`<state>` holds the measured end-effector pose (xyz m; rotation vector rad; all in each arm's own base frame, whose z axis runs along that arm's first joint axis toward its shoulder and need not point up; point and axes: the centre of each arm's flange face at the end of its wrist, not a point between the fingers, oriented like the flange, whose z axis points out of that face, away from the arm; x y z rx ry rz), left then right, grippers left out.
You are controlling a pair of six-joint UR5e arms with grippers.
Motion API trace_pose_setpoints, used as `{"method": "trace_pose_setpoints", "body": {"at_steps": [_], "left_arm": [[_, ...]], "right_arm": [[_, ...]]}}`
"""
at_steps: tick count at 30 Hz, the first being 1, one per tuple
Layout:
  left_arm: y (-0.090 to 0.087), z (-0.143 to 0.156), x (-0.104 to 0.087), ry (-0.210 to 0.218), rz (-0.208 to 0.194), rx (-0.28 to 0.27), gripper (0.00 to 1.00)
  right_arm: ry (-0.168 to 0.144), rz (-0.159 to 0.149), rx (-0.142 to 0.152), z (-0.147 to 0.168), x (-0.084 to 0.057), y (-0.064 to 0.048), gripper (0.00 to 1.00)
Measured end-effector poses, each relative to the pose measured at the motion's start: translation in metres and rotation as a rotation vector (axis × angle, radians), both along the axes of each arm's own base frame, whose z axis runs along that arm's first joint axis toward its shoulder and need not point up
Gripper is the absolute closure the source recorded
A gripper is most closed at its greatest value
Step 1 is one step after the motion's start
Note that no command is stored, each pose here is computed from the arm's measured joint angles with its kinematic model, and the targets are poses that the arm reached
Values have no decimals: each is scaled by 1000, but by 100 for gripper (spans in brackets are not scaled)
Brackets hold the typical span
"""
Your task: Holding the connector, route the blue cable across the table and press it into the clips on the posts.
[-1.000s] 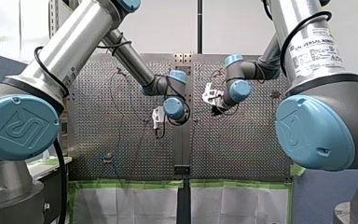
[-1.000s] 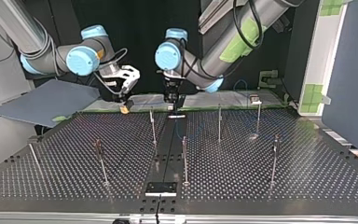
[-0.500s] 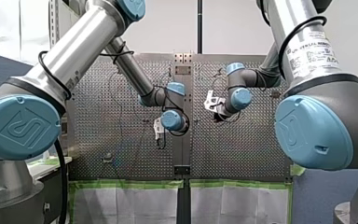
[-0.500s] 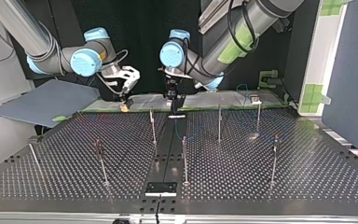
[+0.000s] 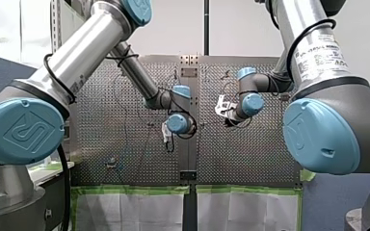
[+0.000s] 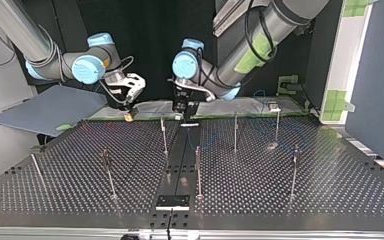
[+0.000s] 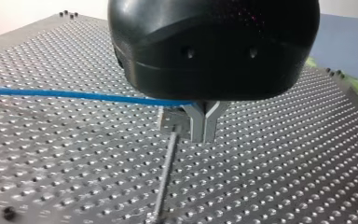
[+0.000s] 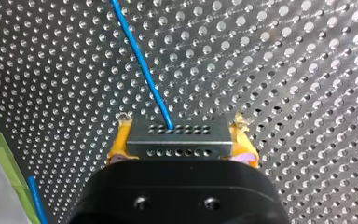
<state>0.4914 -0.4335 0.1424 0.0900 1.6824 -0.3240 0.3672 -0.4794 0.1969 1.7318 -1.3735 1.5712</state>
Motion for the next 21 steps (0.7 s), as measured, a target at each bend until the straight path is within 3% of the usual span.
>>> {"method": "trace_pose_setpoints", "body": {"at_steps": [8, 21], "left_arm": [[-8, -19, 18, 9, 1, -3, 100], [0, 3, 56, -26, 26, -29, 100]], "right_arm": [[-5, -12, -4, 0, -7, -9, 100], [-8, -43, -8, -8, -20, -28, 100]]}}
